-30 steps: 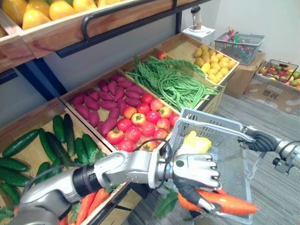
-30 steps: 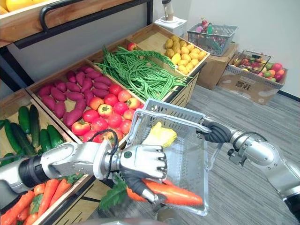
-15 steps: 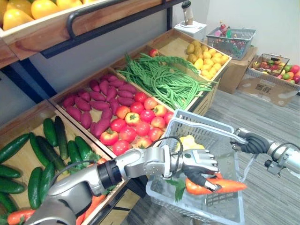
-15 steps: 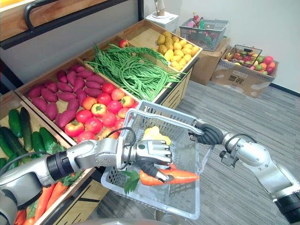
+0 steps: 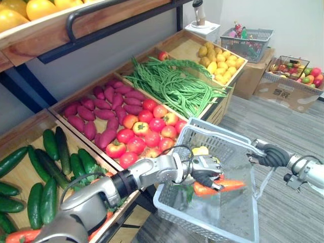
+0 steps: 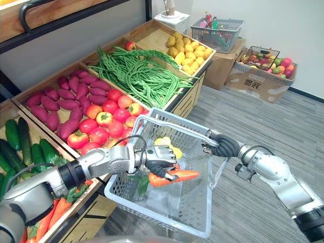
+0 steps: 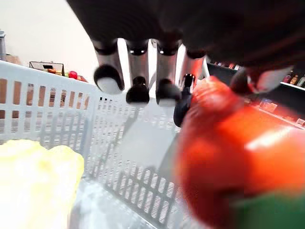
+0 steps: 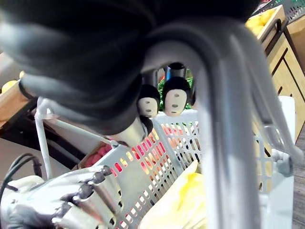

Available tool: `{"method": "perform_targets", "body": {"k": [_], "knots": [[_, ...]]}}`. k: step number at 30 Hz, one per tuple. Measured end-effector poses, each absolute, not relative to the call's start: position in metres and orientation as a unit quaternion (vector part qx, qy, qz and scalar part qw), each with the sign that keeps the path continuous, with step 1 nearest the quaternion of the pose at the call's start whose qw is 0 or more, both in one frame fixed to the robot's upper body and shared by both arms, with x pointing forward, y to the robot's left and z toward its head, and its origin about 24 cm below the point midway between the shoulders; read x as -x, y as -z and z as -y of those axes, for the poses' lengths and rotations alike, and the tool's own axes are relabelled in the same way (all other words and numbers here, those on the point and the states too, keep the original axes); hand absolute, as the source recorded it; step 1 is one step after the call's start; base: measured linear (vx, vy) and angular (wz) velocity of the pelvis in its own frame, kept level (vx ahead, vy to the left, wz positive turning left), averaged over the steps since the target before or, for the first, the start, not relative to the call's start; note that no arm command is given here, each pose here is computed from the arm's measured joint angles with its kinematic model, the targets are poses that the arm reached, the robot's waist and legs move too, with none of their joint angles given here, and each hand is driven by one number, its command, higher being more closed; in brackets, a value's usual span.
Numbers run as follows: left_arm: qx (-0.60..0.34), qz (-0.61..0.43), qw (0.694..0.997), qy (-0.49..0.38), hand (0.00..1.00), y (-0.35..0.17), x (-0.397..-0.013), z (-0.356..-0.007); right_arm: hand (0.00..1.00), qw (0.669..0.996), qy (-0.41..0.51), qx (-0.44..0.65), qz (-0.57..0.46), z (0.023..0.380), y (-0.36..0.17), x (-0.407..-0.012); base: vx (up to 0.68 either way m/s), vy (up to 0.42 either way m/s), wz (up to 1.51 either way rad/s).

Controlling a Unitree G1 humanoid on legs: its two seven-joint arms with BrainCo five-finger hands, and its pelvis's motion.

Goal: Pick vegetable in the basket

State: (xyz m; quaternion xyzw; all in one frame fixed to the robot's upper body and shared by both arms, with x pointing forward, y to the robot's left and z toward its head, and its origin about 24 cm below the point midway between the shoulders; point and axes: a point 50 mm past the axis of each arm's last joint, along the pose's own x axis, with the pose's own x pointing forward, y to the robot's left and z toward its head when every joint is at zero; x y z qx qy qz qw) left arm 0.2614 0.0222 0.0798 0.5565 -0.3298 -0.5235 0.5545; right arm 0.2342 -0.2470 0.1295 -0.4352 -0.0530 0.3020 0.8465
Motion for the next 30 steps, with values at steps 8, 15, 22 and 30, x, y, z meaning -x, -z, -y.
{"method": "perform_targets", "body": {"k": [8,15,22,30], "knots": [[-0.576,0.295,0.576,0.499,0.00,-0.069,-0.278,-0.029,1.00,0.846,-0.319,0.426,0.037,0.244,-0.121,-0.233,0.00,0.000,0.00],[-0.573,0.301,0.588,0.485,0.00,-0.075,-0.282,-0.031,1.00,0.853,-0.316,0.414,0.033,0.245,-0.122,-0.233,-0.03,-0.003,0.04],[-0.490,0.422,0.627,0.435,0.00,-0.126,-0.251,-0.019,1.00,0.871,-0.249,0.419,0.052,0.272,-0.147,-0.229,-0.09,-0.002,0.13],[-0.311,0.533,0.692,0.375,0.00,-0.183,-0.189,-0.044,1.00,0.884,-0.157,0.434,0.080,0.309,-0.173,-0.221,-0.09,0.014,0.07]]}}
